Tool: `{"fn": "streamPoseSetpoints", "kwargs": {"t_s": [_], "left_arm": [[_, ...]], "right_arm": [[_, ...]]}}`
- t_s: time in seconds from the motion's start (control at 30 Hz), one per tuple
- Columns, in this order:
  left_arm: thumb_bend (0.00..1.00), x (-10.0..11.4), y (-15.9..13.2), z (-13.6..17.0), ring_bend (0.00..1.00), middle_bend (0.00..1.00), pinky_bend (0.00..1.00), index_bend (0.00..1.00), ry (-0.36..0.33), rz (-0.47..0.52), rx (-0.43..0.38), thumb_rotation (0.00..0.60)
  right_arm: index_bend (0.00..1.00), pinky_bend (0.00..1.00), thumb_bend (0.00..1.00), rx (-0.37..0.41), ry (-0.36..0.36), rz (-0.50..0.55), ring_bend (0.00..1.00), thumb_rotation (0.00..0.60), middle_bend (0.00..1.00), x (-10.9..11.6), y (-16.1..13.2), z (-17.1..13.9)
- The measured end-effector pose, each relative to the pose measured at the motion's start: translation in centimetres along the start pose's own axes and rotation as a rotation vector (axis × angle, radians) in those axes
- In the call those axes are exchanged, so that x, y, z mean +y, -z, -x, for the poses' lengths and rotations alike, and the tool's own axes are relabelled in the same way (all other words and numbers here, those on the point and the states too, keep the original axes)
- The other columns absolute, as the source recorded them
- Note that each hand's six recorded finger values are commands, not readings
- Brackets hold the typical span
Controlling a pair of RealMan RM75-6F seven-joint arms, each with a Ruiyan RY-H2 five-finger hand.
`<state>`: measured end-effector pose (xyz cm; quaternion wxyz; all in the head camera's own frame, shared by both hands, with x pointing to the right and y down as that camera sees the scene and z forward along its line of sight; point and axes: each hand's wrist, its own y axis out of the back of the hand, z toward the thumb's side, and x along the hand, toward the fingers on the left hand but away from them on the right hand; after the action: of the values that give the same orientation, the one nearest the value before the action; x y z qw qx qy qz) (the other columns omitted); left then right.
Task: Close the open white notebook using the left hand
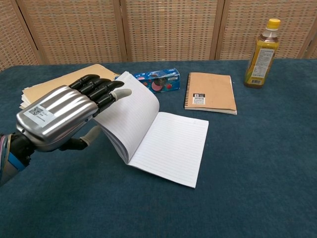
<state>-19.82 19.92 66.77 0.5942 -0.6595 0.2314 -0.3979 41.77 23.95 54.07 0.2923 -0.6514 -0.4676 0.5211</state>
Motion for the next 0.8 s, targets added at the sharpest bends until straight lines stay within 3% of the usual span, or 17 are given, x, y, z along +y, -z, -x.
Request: {"fn": "streamPoseSetpoints", "kwargs": {"t_s": [0.3, 0.8], "left_arm": [[0.57, 1.3, -0.4, -0.9, 0.0, 0.0, 0.0, 0.0, -0.101, 0.007, -0.029, 0.6], [0.55, 1.9, -1.6, -1.8, 0.0, 0.0, 0.0, 0.0, -0.165, -0.004, -0.072, 0.6]], "right_arm": [[0.0, 0.0, 0.11, 0.0, -0.004, -0.001, 0.0, 0.6, 0.0, -0.1, 0.0, 0.0], [0.0, 0.0, 0.11, -0.003, -0.001, -0.003, 0.0, 0.6, 0.0, 0.2, 0.0, -0.4]]}}
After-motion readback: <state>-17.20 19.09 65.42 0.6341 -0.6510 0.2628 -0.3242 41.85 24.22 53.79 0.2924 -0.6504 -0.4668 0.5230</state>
